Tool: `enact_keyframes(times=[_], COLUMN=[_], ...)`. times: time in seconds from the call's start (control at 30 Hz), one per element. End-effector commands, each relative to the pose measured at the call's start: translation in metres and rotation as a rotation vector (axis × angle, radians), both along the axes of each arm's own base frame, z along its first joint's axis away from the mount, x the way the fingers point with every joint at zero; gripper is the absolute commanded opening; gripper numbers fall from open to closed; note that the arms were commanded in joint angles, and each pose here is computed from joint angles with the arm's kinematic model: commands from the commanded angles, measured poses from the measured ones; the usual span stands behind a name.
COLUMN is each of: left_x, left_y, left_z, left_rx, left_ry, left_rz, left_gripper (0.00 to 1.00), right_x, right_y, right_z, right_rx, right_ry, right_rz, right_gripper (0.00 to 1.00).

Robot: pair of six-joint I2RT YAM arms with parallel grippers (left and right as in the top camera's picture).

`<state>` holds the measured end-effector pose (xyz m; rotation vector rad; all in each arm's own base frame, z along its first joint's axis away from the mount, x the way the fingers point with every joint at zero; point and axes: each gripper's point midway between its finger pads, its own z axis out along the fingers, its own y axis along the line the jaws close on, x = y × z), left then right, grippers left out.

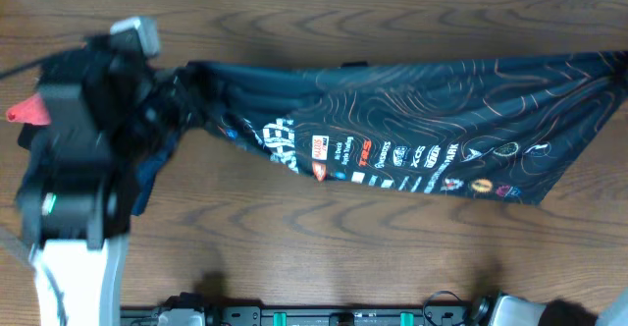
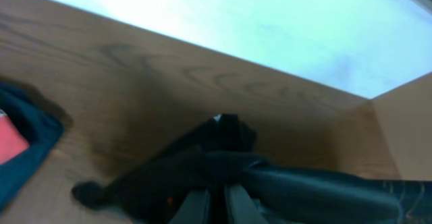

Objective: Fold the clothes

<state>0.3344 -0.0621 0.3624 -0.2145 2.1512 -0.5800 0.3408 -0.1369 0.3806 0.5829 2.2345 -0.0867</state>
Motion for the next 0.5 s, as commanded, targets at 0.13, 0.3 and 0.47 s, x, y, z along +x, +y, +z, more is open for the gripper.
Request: enact_keyframes(times=[0.13, 0.3, 0.47], left_x=[0.105, 0.173, 0.204], left_y=[-0.001, 0.0, 0.008], left_z=[-0.05, -0.04, 0.065], left_rx=[0.015, -0.007, -0.177], left_ry=[0.008, -0.13, -0.421], left_rz=[0.001, 0.023, 0.093], left_gripper=[0.06, 0.06, 0.06], right_x=[0.102, 0.155, 0.163], right_y=[-0.008, -0.018, -0.024], right_z=[-0.06, -0.066, 0.009], right_rx=[0.027, 0.091, 0.046], right_ry=[0.023, -0.117, -0.316], right_rz=[0.095, 0.014, -0.016], right_gripper=[0.01, 0.01, 0.01])
